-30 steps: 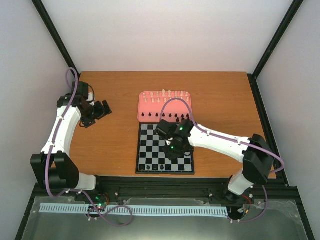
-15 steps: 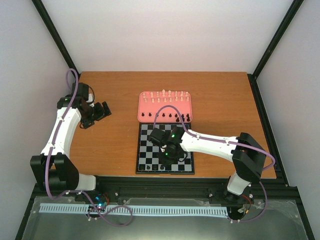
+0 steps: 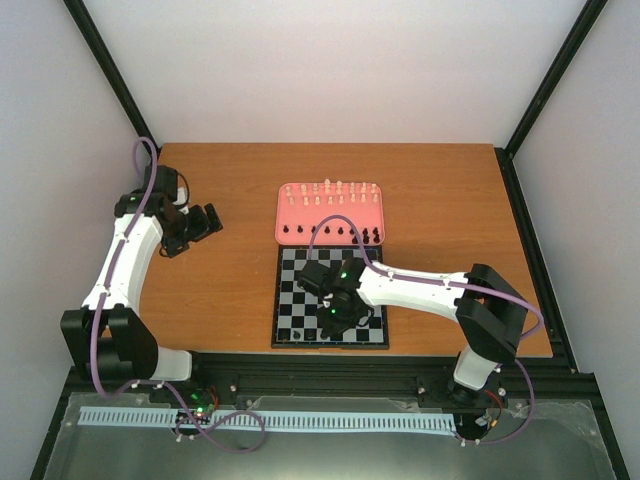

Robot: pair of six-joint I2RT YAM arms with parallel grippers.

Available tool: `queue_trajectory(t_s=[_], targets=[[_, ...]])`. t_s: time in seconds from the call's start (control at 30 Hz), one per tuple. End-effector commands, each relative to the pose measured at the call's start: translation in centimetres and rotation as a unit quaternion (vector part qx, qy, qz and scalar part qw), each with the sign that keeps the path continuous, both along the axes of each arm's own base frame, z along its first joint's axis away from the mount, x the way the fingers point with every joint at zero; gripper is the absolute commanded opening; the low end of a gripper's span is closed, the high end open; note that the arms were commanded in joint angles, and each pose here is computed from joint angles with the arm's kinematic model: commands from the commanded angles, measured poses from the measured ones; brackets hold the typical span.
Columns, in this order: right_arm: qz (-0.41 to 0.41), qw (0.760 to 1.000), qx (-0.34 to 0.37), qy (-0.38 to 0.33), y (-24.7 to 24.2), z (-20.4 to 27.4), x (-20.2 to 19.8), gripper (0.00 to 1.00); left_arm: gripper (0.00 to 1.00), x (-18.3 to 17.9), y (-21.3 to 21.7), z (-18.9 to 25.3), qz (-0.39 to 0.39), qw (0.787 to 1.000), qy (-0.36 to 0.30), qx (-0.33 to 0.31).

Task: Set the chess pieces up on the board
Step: Place the chess piece on the chessboard.

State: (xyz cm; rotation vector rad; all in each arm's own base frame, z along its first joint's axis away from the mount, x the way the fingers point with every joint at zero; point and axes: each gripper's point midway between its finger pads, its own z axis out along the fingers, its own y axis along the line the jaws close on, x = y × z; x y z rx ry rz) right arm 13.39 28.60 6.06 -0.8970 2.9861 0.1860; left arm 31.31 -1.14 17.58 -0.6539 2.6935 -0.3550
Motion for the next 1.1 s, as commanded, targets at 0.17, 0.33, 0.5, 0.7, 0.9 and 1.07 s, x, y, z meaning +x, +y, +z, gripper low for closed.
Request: queue_trajectory(t_s=[0.17,0.33,0.5,0.7,0.9,1.07], targets=[[-0.005,1.000,0.003,0.011,0.2,-0.6,-0.8,0.07,1.00,0.9,0.1,0.5,-0.004,1.000,-0.011,0.002],[-0.003,1.000,-0.002,0.013,0.0,-1.0,-1.0,0.07,1.00,0.9,0.1,0.3,-0.004,1.000,-0.010,0.001],[0.000,1.000,-0.001,0.010,0.0,-0.9,-1.0,0.19,1.00,0.9,0.1,0.3,-0.004,1.000,-0.009,0.001],[0.003,1.000,0.003,0.005,0.0,-0.4,-1.0,0.36,1.00,1.0,0.2,0.4,-0.002,1.000,-0.010,0.003],[0.002,1.000,-0.003,-0.018,-0.2,0.9,-0.2,0.42,1.00,1.3,0.2,1.0,-0.001,1.000,-0.015,0.003],[-0.006,0.999,-0.002,-0.044,-0.4,3.0,0.6,0.45,1.00,1.6,0.2,1.4,-0.001,1.000,-0.018,0.001]])
